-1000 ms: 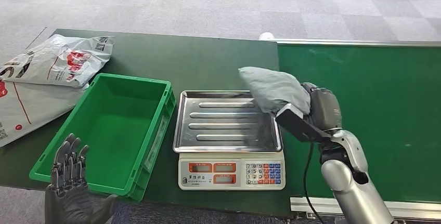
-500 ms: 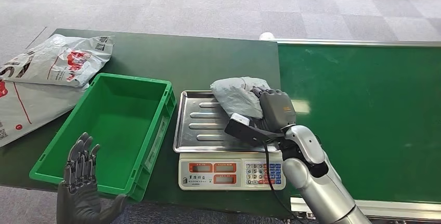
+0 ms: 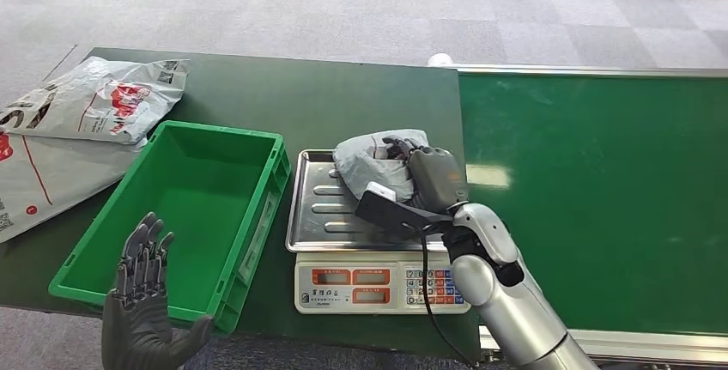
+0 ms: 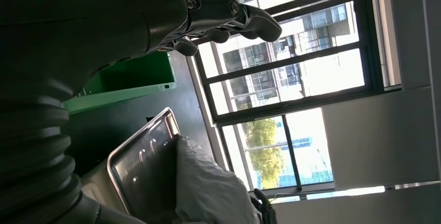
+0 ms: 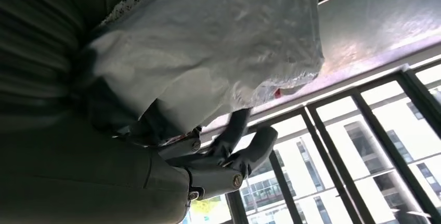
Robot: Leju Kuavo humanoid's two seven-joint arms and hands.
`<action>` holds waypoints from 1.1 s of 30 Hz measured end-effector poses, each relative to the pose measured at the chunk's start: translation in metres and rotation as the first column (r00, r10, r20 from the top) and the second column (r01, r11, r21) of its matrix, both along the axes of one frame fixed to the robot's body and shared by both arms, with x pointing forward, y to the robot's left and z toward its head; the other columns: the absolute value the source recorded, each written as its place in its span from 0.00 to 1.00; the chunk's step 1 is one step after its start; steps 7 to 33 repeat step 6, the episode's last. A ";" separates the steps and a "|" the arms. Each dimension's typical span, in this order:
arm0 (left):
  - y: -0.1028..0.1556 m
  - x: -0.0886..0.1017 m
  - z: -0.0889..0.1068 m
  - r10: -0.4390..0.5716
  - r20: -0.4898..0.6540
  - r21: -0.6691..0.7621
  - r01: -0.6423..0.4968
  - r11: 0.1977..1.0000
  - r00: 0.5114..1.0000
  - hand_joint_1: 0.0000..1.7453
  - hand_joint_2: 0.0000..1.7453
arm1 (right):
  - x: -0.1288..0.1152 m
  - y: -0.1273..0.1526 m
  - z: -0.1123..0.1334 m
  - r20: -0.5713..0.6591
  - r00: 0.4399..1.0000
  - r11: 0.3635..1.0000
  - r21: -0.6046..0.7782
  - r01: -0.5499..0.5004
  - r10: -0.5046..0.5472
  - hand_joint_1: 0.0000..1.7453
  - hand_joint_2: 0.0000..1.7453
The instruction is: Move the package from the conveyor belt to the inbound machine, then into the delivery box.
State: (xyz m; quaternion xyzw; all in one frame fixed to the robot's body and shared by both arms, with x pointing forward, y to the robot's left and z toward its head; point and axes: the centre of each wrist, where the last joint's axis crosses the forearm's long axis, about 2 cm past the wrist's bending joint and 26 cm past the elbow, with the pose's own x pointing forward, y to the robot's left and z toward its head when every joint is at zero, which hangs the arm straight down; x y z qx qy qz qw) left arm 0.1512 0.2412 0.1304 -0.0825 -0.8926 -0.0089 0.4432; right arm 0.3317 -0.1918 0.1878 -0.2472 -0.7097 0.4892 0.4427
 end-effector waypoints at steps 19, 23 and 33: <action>0.000 0.005 0.000 -0.001 0.004 0.002 0.001 1.000 1.000 0.00 1.00 | 0.001 0.011 0.001 -0.041 0.995 0.992 0.089 -0.093 0.096 0.00 1.00; 0.000 0.005 0.000 -0.001 0.004 0.002 0.001 1.000 1.000 0.00 1.00 | 0.001 0.011 0.001 -0.041 0.995 0.992 0.089 -0.093 0.096 0.00 1.00; 0.000 0.005 0.000 -0.001 0.004 0.002 0.001 1.000 1.000 0.00 1.00 | 0.001 0.011 0.001 -0.041 0.995 0.992 0.089 -0.093 0.096 0.00 1.00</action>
